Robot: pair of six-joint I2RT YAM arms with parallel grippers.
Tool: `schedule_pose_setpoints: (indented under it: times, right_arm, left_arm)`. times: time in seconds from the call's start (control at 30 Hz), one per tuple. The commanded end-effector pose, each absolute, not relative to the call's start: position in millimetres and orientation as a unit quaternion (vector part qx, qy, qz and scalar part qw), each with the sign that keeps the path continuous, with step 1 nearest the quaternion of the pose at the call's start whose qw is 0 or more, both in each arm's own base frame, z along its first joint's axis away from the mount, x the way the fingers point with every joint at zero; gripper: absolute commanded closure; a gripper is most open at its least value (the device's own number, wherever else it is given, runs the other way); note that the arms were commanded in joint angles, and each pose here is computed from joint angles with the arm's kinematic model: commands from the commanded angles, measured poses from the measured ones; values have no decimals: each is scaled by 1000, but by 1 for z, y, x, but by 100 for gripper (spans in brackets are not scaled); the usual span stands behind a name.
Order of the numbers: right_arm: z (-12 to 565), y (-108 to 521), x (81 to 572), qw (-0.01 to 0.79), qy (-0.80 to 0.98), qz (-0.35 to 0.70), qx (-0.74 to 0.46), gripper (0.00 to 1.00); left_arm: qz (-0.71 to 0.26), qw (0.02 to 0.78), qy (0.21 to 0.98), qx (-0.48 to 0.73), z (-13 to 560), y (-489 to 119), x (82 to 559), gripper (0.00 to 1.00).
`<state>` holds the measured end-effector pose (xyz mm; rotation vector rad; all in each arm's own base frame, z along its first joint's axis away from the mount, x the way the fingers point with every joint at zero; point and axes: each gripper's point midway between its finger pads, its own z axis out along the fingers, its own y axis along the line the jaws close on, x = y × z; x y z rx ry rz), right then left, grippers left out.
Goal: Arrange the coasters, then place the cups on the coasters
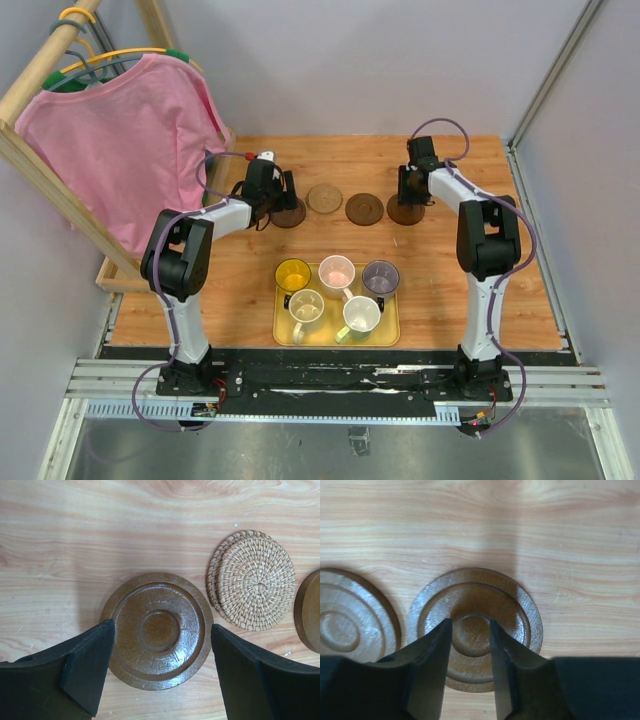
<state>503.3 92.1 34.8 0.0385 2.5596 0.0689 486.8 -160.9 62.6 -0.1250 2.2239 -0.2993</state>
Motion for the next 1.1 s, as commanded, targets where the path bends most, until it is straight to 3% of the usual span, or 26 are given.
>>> schedule_pose_setpoints:
  times: [0.0, 0.1, 0.2, 0.53, 1.07]
  right_arm:
    - [99, 112, 522, 361, 929, 80, -28, 54]
    - [116, 141, 525, 376, 917, 124, -55, 42]
    - [121, 173, 526, 376, 911, 150, -82, 39]
    - [123, 276, 525, 359, 880, 276, -143, 38]
    - [96, 300, 532, 332, 873, 337, -117, 41]
  left_arm:
    - [-143, 474, 868, -33, 96, -168, 498, 18]
    - [-160, 484, 860, -31, 105, -173, 500, 18]
    - [-194, 489, 850, -22, 112, -187, 506, 18]
    - [-323, 479, 816, 14, 128, -237, 514, 20]
    - [-330, 426, 842, -5, 83, -247, 527, 22]
